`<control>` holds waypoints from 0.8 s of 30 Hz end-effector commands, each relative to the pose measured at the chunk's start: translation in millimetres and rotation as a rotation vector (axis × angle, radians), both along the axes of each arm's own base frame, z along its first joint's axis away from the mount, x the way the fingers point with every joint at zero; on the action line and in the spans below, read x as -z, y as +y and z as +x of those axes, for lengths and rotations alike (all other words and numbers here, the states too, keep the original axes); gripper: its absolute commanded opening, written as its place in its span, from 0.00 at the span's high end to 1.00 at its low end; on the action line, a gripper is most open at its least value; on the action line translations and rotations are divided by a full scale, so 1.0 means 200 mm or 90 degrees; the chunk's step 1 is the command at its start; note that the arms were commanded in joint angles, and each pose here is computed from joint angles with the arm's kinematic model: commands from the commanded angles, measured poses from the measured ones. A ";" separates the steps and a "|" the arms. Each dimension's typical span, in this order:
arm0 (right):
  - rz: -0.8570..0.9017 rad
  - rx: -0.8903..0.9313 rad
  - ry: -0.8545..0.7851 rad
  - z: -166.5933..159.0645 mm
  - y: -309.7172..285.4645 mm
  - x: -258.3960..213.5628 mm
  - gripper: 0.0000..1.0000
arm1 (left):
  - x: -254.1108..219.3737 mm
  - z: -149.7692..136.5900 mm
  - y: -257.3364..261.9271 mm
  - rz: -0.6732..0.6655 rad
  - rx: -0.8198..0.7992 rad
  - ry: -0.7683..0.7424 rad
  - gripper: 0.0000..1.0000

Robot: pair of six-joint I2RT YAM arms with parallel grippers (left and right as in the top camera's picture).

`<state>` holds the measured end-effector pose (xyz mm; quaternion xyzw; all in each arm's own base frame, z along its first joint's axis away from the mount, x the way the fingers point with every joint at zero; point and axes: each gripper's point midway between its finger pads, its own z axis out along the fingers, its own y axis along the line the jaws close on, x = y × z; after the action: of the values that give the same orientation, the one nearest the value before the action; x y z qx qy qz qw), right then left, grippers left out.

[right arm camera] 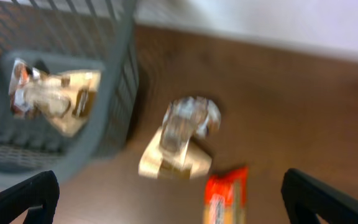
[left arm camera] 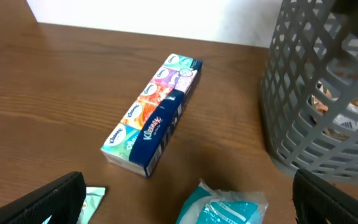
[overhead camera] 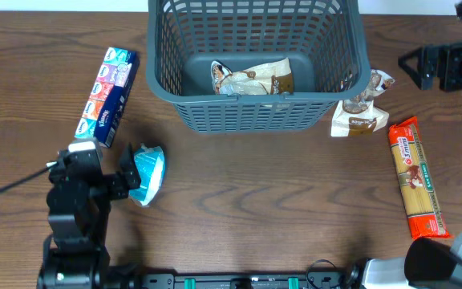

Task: Pack container
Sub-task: 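Move the right gripper back to the second brown snack bag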

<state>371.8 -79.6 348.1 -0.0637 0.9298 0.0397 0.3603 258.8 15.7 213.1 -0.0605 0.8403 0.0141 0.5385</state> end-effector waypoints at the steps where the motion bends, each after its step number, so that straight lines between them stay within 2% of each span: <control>1: 0.033 0.039 0.054 -0.02 -0.08 0.11 0.01 | -0.04 0.04 0.00 0.011 0.005 0.017 0.01; 5: 0.046 0.057 0.098 -0.03 -0.17 0.26 0.01 | -0.02 0.06 0.00 0.011 0.005 0.038 0.01; 14: 0.085 0.000 0.203 0.07 -0.17 0.71 0.01 | -0.03 0.05 0.00 0.010 0.005 0.043 0.01; 24: 0.084 -0.030 0.249 0.22 -0.11 0.95 0.01 | -0.10 0.04 0.00 0.009 0.003 0.040 0.01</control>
<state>410.4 -106.1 164.8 -0.0392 0.9760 0.1182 0.1785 266.4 15.8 222.1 -0.0601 0.8612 0.0162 0.5045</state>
